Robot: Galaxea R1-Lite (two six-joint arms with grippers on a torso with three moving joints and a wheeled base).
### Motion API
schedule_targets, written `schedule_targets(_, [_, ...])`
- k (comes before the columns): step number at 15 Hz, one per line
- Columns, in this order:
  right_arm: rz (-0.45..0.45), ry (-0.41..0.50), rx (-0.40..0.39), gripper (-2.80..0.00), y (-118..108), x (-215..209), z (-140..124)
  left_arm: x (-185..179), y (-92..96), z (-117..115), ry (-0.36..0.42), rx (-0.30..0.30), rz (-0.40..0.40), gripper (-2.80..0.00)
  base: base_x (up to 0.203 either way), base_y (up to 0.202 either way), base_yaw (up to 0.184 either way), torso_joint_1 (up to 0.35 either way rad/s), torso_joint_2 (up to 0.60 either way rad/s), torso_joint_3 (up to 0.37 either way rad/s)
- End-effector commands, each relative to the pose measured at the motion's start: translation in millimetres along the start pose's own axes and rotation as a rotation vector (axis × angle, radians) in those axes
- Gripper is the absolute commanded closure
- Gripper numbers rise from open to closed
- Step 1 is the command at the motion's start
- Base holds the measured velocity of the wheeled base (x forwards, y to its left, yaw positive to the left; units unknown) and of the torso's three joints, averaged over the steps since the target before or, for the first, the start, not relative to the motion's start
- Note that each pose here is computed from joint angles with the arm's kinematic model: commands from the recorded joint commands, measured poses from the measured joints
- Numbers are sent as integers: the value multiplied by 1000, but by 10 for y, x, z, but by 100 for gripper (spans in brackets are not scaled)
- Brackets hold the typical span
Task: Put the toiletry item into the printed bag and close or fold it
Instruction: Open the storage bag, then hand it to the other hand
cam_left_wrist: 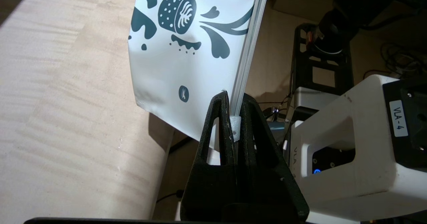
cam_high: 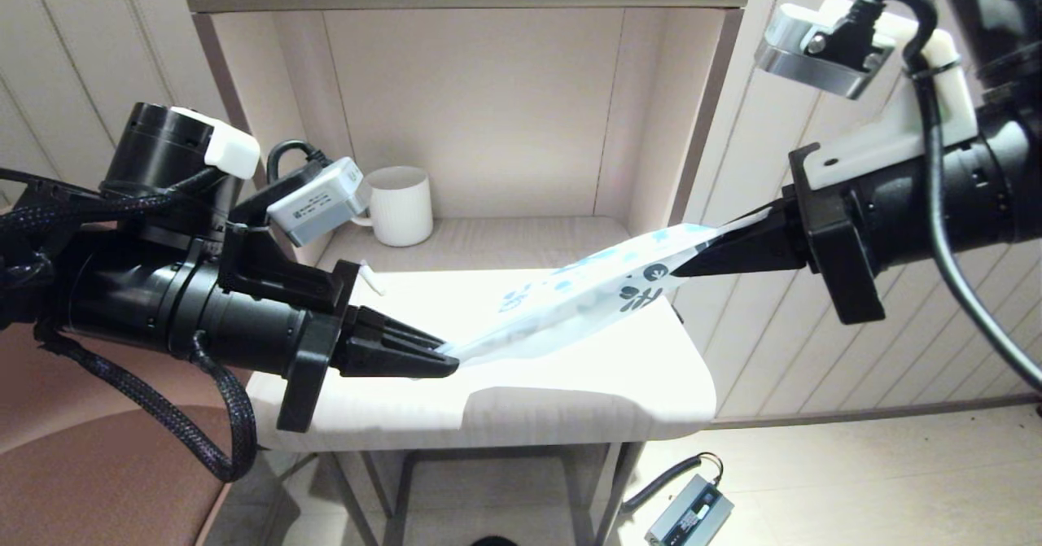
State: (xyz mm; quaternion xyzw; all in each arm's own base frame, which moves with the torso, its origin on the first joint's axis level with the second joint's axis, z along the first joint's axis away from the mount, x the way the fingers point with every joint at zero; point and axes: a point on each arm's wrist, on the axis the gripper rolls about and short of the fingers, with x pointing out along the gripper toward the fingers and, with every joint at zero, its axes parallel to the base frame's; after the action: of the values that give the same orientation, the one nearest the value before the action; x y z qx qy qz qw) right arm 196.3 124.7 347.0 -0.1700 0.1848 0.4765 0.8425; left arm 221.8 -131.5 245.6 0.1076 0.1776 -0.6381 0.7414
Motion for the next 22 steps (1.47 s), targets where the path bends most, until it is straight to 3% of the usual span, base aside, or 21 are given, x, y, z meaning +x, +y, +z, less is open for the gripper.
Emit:
schedule_targets(1, [12,9,1,0,-1,40,-8,16,17,-10,3,-1,-6,0,0,0,0,0,0,0])
schedule_targets(3, [22,18,3,0,-1,90,-11,40,39,-31,9,-4,-7,0,0,0,0,0,0,0])
schedule_targets(4, [22,19,4,0,-3,94,-12,43,40,-30,6,1,-6,-280,0,0,0,0,0,0])
schedule_targets(10, [34,18,6,0,-16,125,-8,33,45,-2,-11,10,-7,-280,0,0,0,0,0,0])
schedule_targets(15, [82,2,32,0,-52,122,-28,-37,92,-67,-48,-34,-51,-280,0,0,0,0,0,0])
schedule_targets(22, [93,8,42,0,-69,137,-58,-1,147,-68,-86,-34,-36,-280,0,0,0,0,0,0])
